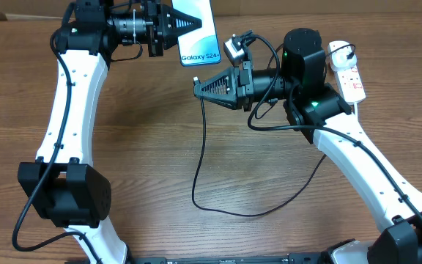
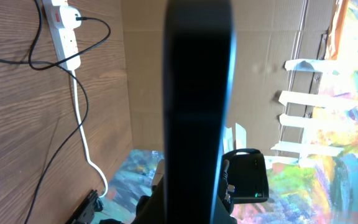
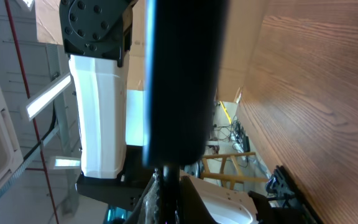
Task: Plug charger to phone and switch on socket
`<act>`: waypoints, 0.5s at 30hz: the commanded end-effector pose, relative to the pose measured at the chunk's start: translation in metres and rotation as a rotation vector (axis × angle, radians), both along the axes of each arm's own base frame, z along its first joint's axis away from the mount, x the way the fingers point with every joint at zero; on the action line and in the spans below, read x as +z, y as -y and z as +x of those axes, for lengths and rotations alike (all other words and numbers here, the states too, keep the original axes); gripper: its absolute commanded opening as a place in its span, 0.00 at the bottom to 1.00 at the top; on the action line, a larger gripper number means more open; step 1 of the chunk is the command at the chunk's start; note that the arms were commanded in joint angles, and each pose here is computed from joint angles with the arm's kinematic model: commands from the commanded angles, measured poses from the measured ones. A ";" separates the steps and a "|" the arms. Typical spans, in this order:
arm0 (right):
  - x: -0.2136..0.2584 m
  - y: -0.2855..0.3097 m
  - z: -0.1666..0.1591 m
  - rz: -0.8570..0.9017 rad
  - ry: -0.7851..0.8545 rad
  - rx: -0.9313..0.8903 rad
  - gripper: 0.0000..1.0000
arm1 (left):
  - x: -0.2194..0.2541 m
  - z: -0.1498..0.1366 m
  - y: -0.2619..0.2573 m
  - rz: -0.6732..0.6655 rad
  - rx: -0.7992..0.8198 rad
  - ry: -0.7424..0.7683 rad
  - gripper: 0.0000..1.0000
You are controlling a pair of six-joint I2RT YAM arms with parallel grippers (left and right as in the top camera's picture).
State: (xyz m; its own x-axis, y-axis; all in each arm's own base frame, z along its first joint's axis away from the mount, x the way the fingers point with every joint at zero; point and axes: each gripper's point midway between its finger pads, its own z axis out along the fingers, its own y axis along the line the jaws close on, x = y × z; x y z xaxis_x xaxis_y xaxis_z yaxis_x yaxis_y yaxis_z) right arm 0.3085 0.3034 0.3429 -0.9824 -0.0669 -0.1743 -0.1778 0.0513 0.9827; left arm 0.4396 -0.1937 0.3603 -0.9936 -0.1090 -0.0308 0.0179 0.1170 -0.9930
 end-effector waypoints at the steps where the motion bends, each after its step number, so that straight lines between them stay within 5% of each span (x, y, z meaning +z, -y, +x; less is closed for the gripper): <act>1: 0.008 0.004 0.006 0.009 0.025 -0.027 0.04 | 0.018 -0.010 -0.004 -0.032 -0.034 0.039 0.04; 15: 0.024 0.011 0.017 0.052 0.081 -0.065 0.04 | 0.019 -0.008 -0.012 -0.037 -0.027 0.053 0.04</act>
State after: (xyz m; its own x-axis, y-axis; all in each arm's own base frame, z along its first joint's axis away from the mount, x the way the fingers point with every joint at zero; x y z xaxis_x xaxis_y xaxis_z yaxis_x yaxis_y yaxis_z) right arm 0.3253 0.2920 0.3581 -0.9678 -0.0001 -0.2516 -0.2515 0.0250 0.9675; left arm 0.4396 -0.1847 0.3631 -0.9938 -0.1069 -0.0294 0.0186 0.1004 -0.9948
